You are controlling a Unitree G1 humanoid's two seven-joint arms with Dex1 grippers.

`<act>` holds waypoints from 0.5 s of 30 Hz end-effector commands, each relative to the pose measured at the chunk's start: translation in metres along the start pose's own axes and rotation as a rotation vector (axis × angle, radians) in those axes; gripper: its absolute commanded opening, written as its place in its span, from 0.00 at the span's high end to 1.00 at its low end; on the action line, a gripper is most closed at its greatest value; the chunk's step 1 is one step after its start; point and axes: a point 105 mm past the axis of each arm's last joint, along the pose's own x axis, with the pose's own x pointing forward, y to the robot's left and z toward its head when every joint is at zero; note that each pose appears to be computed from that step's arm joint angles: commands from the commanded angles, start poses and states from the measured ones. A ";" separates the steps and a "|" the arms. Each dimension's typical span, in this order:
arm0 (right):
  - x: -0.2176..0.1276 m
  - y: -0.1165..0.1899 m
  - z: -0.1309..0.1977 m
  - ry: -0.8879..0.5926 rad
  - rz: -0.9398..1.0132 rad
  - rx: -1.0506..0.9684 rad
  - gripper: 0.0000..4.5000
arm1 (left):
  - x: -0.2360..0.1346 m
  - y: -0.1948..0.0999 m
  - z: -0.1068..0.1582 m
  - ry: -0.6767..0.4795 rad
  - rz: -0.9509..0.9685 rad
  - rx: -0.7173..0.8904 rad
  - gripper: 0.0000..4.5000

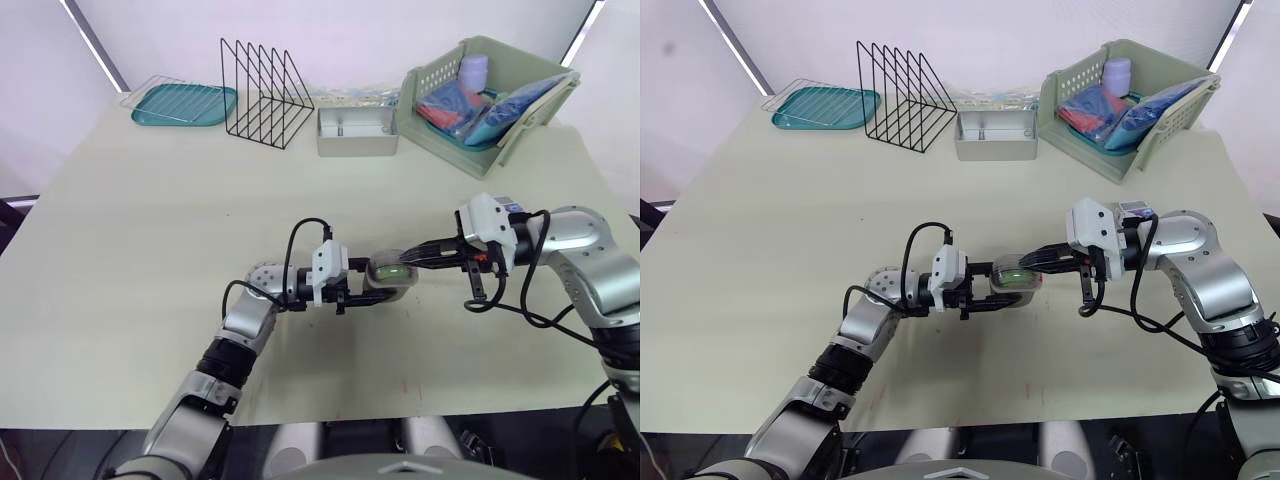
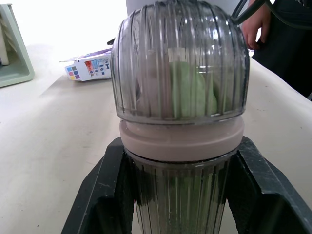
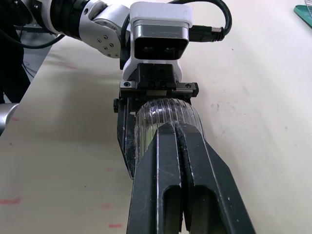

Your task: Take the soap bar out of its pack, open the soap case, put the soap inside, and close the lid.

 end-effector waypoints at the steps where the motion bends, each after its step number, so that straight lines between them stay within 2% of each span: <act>1: 0.004 0.004 -0.009 0.055 0.022 0.009 0.99 | -0.003 0.002 -0.009 0.048 0.025 -0.007 0.58; 15: 0.008 0.011 -0.029 0.151 0.040 0.050 0.99 | -0.003 0.002 -0.008 0.046 0.024 -0.001 0.58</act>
